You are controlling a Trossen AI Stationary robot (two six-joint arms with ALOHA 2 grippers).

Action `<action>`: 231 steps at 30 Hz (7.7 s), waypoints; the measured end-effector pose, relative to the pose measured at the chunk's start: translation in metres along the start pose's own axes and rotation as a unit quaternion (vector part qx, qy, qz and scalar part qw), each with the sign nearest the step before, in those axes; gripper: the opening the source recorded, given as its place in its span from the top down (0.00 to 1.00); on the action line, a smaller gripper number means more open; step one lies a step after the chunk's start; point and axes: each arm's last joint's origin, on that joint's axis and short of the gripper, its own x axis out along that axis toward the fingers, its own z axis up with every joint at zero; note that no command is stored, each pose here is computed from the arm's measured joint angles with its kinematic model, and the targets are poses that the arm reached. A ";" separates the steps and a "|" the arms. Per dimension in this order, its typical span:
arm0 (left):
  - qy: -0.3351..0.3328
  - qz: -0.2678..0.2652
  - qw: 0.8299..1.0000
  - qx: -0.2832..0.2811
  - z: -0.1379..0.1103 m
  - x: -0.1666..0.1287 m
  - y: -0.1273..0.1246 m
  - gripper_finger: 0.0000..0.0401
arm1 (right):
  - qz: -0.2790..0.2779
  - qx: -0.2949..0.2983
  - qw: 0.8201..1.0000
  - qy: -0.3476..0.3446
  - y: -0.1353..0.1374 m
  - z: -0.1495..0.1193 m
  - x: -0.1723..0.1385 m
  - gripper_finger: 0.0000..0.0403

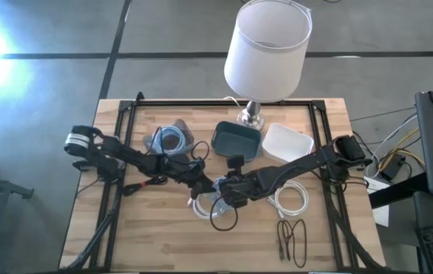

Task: Pick & Place USB Port
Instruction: Put the blue HDMI cable into the black bin, then put the top right black USB cable into the blue bin

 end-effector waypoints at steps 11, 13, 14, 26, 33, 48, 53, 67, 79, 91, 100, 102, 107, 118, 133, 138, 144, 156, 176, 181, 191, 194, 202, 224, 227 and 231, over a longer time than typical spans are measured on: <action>0.013 -0.002 0.999 0.035 0.013 0.020 -0.007 0.57 | 0.000 0.003 1.000 -0.001 0.000 0.000 0.000 0.97; 0.025 0.010 0.999 0.035 0.013 0.020 -0.006 0.60 | 0.000 0.004 1.000 -0.002 0.000 0.000 0.000 0.96; 0.032 0.018 0.999 0.035 0.012 0.020 -0.005 0.62 | 0.000 0.004 1.000 -0.002 0.000 0.000 0.000 0.95; 0.041 0.062 0.996 0.045 0.009 0.019 0.000 0.90 | 0.000 0.017 1.000 -0.003 0.000 0.001 0.000 0.78; 0.030 0.060 0.996 0.050 0.014 0.015 -0.002 0.87 | 0.004 -0.022 1.000 -0.010 -0.001 0.000 -0.014 0.72; -0.013 0.042 0.995 0.088 0.037 -0.002 -0.023 0.87 | -0.072 0.122 0.990 -0.023 -0.051 -0.026 -0.090 0.68; -0.020 0.043 0.991 0.124 0.052 -0.028 -0.043 0.91 | -0.068 0.158 0.985 -0.028 -0.053 -0.042 -0.096 0.70; -0.065 0.311 0.940 0.125 0.052 -0.151 -0.055 0.91 | -0.058 0.163 0.985 0.007 -0.031 -0.074 -0.065 0.72; -0.081 0.452 0.886 0.064 0.053 -0.199 -0.028 0.90 | -0.013 0.141 0.990 -0.003 -0.024 -0.075 -0.059 0.75; 0.014 0.409 0.912 0.008 0.073 -0.201 0.015 0.90 | -0.012 0.126 0.992 -0.009 -0.026 -0.072 -0.061 0.79; 0.008 0.353 0.936 0.000 0.083 -0.205 0.025 0.89 | -0.012 0.110 0.994 -0.018 -0.026 -0.070 -0.061 0.81; 0.000 0.315 0.949 0.007 0.085 -0.204 0.021 0.90 | -0.012 0.103 0.994 -0.017 -0.026 -0.070 -0.061 0.82; 0.027 0.333 0.943 -0.002 0.080 -0.204 0.024 0.89 | -0.012 0.099 0.995 -0.017 -0.026 -0.070 -0.061 0.81; 0.095 0.338 0.936 -0.041 0.065 -0.187 0.050 0.87 | -0.012 0.087 0.996 -0.018 -0.026 -0.069 -0.061 0.83; 0.138 0.389 0.910 -0.033 0.055 -0.178 0.070 0.70 | -0.012 0.091 0.995 -0.024 -0.026 -0.068 -0.061 0.83; 0.120 0.384 0.915 -0.008 0.066 -0.182 0.061 0.66 | -0.012 0.092 0.995 -0.025 -0.026 -0.068 -0.061 0.83; 0.105 0.381 0.919 0.005 0.072 -0.187 0.052 0.62 | -0.012 0.094 0.995 -0.027 -0.026 -0.068 -0.061 0.83; 0.069 0.392 0.917 0.020 0.083 -0.199 0.034 0.61 | -0.015 0.152 0.985 -0.075 -0.029 -0.057 -0.060 0.82; 0.057 0.387 0.920 0.028 0.082 -0.201 0.030 0.62 | 0.140 0.144 0.980 0.000 -0.013 -0.055 0.005 0.58; 0.061 0.383 0.921 0.031 0.081 -0.199 0.029 0.62 | 0.173 0.131 0.976 0.025 -0.010 -0.060 0.039 0.57; 0.063 0.380 0.922 0.035 0.081 -0.198 0.028 0.62 | 0.193 0.114 0.972 0.065 -0.005 -0.069 0.064 0.58; 0.060 0.379 0.923 0.036 0.081 -0.198 0.028 0.62 | 0.192 0.114 0.972 0.068 -0.004 -0.070 0.066 0.58; 0.053 0.377 0.924 0.040 0.083 -0.197 0.028 0.62 | 0.233 0.118 0.963 0.068 -0.001 -0.070 0.065 0.76; 0.051 0.377 0.924 0.041 0.083 -0.197 0.028 0.62 | 0.174 0.067 0.982 -0.011 -0.049 -0.014 0.010 0.91; 0.051 0.376 0.924 0.041 0.083 -0.197 0.028 0.62 | 0.099 0.044 0.994 -0.020 -0.060 -0.007 0.006 0.91; 0.053 0.377 0.924 0.040 0.083 -0.196 0.029 0.62 | 0.017 0.051 0.999 -0.006 -0.080 -0.007 0.011 0.91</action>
